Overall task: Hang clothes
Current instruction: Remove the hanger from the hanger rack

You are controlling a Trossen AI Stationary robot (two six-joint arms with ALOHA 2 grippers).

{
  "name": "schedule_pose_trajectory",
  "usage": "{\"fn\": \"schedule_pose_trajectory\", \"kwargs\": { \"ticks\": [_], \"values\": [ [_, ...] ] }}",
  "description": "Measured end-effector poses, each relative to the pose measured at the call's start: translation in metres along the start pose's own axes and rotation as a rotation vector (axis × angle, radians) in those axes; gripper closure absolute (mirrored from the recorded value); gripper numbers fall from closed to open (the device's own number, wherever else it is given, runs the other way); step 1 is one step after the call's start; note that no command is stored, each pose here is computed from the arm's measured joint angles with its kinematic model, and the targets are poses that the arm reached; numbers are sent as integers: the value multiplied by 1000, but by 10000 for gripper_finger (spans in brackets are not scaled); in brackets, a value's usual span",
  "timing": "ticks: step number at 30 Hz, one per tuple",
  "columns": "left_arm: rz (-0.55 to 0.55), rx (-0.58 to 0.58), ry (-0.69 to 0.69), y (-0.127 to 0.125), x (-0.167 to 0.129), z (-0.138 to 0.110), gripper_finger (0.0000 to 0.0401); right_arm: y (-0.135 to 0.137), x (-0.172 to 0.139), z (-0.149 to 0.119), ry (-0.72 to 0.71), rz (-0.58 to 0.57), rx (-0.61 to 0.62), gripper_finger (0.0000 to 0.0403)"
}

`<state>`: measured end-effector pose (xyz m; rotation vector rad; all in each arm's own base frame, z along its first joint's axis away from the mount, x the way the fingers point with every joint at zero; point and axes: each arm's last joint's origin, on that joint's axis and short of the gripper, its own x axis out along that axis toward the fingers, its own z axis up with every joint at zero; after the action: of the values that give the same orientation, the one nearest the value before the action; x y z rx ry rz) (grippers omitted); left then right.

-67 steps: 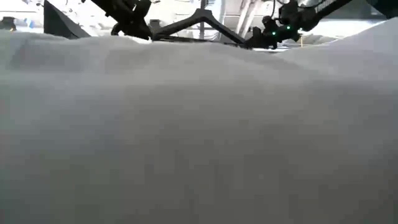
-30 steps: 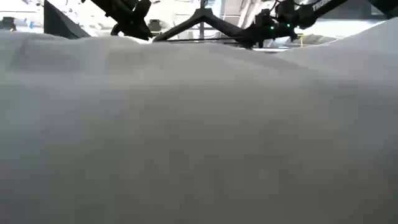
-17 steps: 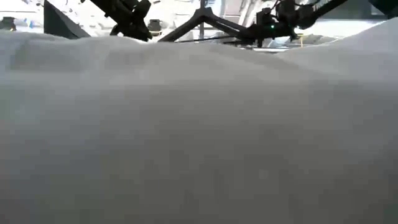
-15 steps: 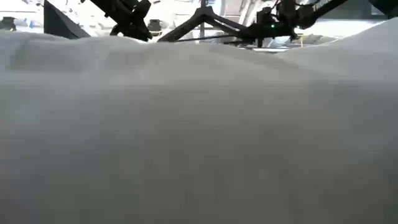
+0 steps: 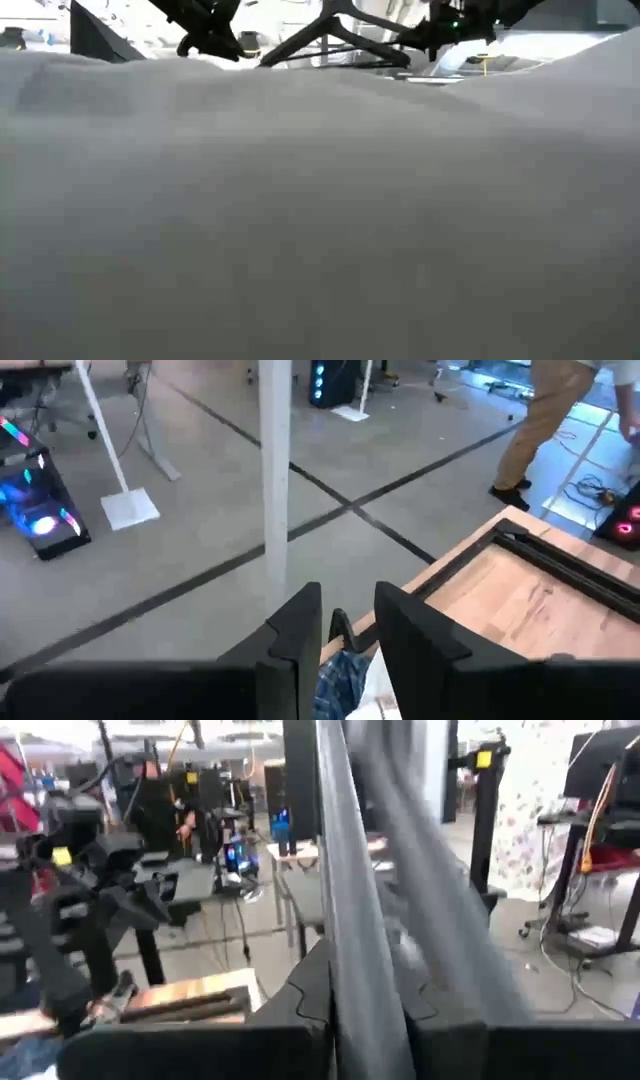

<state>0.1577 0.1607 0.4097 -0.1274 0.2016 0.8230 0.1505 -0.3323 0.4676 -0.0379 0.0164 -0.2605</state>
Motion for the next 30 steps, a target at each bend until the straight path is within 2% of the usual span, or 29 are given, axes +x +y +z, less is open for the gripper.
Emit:
{"fn": "schedule_pose_trajectory", "kwargs": {
  "ticks": [5, 9, 15, 21, 24, 27, 30],
  "values": [
    [-15, -9, -45, -3, -18, 6, 319, 27, -8, 16, 14, 33, -28, 383],
    [17, -3, -57, -5, -32, 7, 319, 49, -17, 33, -9, 52, -60, 383],
    [43, 3, -46, -9, -46, 5, 319, 82, -13, 38, 35, 124, 20, 383],
    [-36, -60, 12, -23, -57, -2, 319, 120, -6, 37, 117, 247, 109, 383],
    [-103, -42, 74, -36, -61, -8, 319, 138, -3, 36, 153, 298, 143, 383],
    [-122, -9, 109, -47, -64, -13, 319, 152, -2, 29, 203, 319, 187, 383],
    [-127, 20, 124, -55, -68, -16, 320, 162, 1, 12, 269, 296, 291, 383]
  ]
}}
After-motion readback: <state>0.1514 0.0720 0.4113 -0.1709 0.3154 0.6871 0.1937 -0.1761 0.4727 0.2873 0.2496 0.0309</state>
